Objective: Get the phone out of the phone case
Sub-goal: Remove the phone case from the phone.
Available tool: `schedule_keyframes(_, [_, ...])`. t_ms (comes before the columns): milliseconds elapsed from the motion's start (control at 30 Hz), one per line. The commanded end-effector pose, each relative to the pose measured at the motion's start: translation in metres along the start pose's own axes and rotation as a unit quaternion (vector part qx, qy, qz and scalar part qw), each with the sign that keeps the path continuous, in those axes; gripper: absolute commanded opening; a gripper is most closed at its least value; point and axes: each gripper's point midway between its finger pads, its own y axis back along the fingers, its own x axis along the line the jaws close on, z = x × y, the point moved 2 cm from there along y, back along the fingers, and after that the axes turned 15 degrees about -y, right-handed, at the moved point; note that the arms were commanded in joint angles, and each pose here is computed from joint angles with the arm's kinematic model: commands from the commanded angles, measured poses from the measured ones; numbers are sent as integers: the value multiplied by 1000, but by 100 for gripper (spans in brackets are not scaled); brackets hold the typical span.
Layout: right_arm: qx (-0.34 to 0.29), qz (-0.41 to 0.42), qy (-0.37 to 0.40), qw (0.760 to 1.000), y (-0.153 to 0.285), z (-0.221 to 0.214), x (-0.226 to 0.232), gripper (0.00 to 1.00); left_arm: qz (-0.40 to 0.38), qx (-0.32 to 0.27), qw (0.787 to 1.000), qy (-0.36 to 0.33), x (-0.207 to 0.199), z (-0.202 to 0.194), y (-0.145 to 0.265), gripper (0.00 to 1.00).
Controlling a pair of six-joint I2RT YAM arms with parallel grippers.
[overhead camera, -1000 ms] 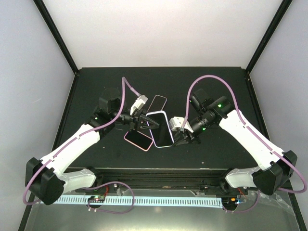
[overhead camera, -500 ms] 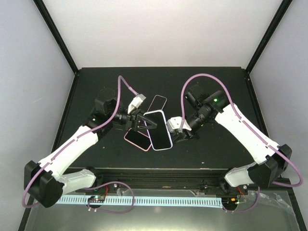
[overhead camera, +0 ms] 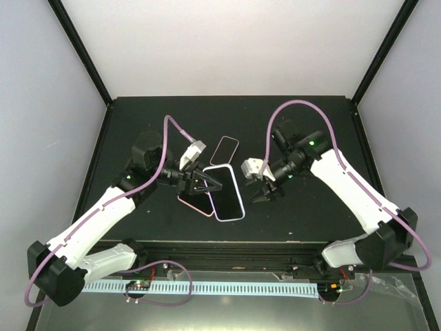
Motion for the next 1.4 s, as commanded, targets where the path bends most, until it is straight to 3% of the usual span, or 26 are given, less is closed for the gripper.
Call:
schedule_keyframes(0, [-35, -6, -44, 998, 8, 7, 17, 58, 111, -29, 992, -59, 25, 12, 9, 2])
schedule_keyframes(167, [-44, -43, -89, 994, 6, 5, 4, 51, 109, -42, 990, -74, 30, 14, 8, 1])
schedule_keyframes(333, [-44, -63, -105, 991, 4, 8, -12, 36, 79, -31, 994, -73, 26, 10, 5, 1])
schedule_keyframes(467, [-32, -60, -93, 993, 2, 5, -15, 33, 65, -26, 995, -77, 21, 8, 5, 2])
schedule_keyframes(833, [28, 6, -55, 998, 2, -6, 3, 38, -6, -9, 996, -85, 3, 7, 3, 1])
schedule_keyframes(1133, [11, -17, -59, 998, 1, 1, -10, 35, -14, -7, 996, -83, 2, 4, 2, 2])
schedule_keyframes(1367, [0, 30, -56, 998, 1, -1, 12, 62, 7, -11, 996, -87, 7, 6, 3, 2])
